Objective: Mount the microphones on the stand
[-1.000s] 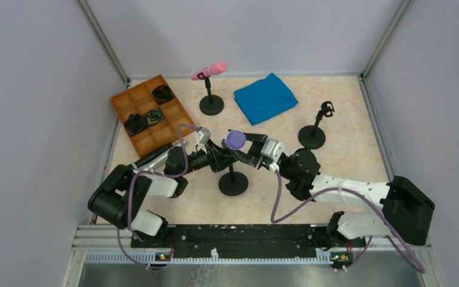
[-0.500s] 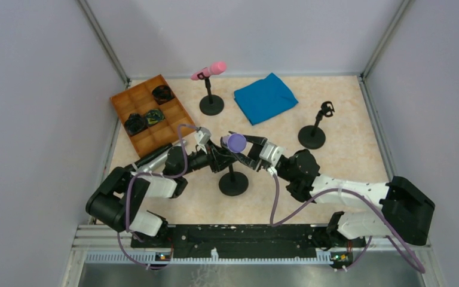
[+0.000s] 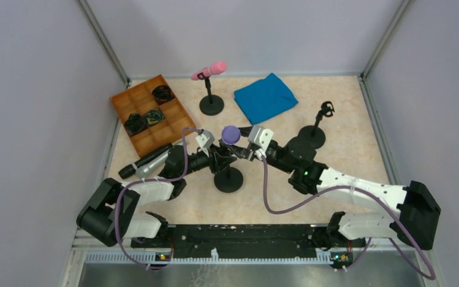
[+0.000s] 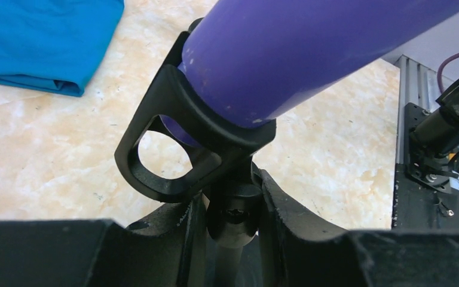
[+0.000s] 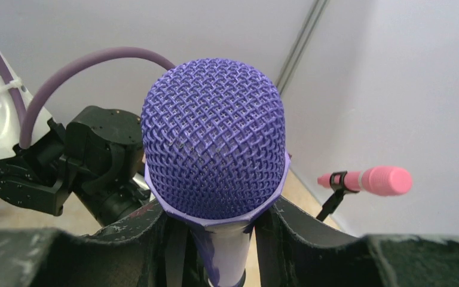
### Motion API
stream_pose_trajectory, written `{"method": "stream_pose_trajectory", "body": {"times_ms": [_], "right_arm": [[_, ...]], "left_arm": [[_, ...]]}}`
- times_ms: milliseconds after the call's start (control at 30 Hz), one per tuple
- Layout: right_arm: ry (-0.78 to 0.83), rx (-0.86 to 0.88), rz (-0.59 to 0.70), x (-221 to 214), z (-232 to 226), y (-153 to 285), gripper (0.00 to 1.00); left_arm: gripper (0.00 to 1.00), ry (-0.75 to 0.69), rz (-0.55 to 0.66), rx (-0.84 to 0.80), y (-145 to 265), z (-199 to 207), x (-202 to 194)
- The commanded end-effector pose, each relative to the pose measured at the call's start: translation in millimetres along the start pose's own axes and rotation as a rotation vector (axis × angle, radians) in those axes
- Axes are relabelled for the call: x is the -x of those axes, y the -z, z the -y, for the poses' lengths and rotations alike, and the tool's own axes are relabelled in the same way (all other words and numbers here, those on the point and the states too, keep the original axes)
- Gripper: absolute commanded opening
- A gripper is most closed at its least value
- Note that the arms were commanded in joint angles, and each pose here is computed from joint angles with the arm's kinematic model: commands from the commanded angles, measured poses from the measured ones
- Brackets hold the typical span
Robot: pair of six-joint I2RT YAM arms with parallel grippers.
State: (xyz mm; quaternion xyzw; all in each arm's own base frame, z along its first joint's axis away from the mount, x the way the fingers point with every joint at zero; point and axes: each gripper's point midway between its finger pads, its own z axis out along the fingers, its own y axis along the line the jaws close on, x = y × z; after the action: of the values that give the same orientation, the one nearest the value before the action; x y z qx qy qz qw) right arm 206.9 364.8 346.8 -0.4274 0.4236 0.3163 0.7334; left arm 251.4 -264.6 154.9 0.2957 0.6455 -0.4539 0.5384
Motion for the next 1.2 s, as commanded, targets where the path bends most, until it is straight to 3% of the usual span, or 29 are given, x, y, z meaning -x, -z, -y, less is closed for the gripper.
{"method": "stream_pose_trajectory", "body": {"times_ms": [0,200,533,1167], "right_arm": [[-0.136,0.056,-0.317,-67.1,-26.8,21.6,0.0],[-0.175,0.007,-0.343,-70.4,-21.7,22.6,0.0],[-0.193,-0.036,-0.467,-111.0,-24.5,27.2,0.0],[-0.257,0.062,-0.693,-156.7,-53.2,43.6,0.0]], "left_arm": [[0.0,-0.201,0.153,0.048,-6.9,-9.6,56.0],[0.0,-0.214,0.175,0.031,-6.6,-5.4,59.1],[0.0,-0.232,0.177,0.031,-6.2,-3.8,59.6],[0.0,-0.281,0.158,0.076,-7.0,-8.9,58.9]]}}
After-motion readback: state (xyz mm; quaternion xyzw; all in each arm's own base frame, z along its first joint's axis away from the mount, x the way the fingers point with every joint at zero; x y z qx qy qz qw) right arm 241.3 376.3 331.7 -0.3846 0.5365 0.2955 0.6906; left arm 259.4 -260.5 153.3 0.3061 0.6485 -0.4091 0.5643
